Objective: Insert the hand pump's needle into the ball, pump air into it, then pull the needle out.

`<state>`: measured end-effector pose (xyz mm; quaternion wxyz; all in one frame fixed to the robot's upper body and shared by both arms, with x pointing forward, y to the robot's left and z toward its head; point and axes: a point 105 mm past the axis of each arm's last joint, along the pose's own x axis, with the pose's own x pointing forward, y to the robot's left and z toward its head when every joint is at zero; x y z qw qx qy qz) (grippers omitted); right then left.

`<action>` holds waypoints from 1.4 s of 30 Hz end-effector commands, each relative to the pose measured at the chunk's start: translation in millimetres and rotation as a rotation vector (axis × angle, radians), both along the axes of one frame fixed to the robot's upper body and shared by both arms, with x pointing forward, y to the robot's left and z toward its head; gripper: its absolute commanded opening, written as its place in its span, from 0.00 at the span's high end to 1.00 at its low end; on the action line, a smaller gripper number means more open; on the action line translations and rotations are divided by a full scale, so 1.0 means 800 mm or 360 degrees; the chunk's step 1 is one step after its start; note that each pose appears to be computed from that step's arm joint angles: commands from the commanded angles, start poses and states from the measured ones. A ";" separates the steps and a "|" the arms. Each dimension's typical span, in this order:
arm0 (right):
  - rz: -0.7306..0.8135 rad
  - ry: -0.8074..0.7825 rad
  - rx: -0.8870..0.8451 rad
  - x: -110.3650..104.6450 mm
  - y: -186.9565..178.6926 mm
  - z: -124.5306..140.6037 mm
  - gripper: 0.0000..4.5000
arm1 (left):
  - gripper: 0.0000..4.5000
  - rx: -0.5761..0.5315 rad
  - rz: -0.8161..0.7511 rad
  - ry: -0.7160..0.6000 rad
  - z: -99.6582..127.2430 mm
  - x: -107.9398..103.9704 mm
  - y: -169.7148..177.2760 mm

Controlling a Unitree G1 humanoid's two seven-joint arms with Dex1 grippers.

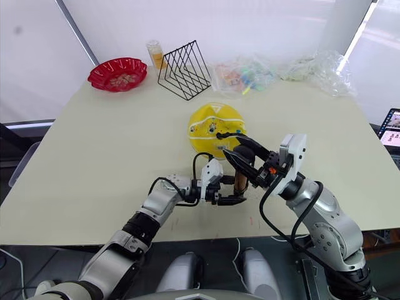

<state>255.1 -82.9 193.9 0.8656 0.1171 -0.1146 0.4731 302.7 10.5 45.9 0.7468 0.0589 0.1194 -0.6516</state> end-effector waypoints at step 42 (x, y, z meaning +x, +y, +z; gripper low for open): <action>-0.0051 -0.0037 -0.0035 -0.006 -0.010 0.001 0.55 | 0.75 0.0102 -0.0054 -0.0172 -0.018 0.000 -0.008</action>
